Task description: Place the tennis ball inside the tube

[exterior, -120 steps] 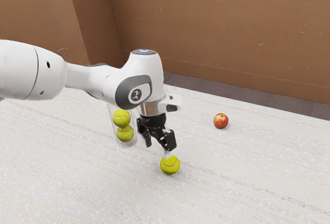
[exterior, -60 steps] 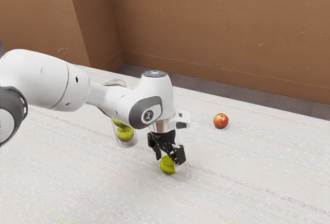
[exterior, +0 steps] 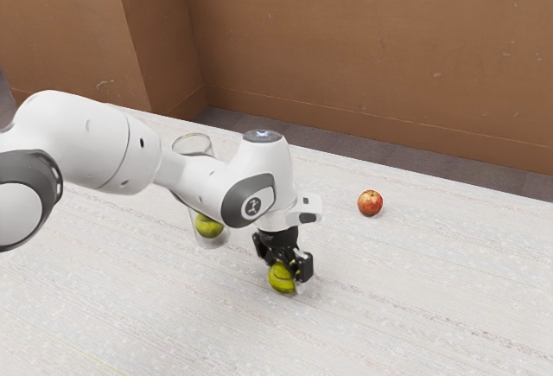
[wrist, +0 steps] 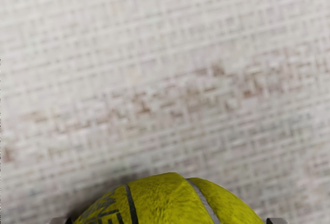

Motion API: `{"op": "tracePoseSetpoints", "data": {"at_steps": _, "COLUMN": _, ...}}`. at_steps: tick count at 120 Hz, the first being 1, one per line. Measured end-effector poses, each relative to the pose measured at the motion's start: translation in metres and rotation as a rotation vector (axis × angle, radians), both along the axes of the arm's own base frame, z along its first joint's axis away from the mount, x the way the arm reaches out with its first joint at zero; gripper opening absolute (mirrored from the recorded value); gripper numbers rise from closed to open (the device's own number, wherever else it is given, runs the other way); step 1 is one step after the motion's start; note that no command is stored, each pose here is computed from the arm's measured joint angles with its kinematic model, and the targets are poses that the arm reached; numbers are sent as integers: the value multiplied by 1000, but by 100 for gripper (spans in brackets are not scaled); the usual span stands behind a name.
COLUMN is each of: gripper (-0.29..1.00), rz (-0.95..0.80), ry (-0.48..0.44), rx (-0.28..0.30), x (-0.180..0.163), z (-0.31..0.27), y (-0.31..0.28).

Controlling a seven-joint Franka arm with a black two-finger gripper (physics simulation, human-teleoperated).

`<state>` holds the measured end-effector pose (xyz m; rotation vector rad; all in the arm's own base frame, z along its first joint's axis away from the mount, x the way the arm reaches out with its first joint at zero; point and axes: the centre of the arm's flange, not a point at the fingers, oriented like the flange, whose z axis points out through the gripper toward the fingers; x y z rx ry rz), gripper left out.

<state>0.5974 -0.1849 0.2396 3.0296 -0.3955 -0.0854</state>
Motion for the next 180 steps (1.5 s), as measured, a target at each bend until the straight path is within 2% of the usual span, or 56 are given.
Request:
{"op": "tracePoseSetpoints", "data": {"at_steps": 19, "gripper": 37, "rz": 12, "ry": -11, "rx": 4, "x": 0, "z": 12, "y": 0}}
{"op": "tracePoseSetpoints", "data": {"at_steps": 44, "gripper": 26, "rz": 22, "ry": -50, "rx": 12, "x": -7, "z": 98, "y": 2}}
{"op": "tracePoseSetpoints", "data": {"at_steps": 76, "gripper": 29, "rz": 52, "ry": -56, "rx": 24, "x": -25, "z": 179, "y": 19}}
{"op": "tracePoseSetpoints", "data": {"at_steps": 125, "gripper": 32, "rz": 189, "ry": -28, "rx": 57, "x": -9, "z": 277, "y": 106}}
{"op": "tracePoseSetpoints", "data": {"at_steps": 146, "gripper": 33, "rz": 233, "ry": -22, "rx": 92, "x": -2, "z": 297, "y": 140}}
{"op": "tracePoseSetpoints", "data": {"at_steps": 180, "gripper": 31, "rz": 308, "ry": 6, "rx": 126, "x": 23, "z": 288, "y": 189}}
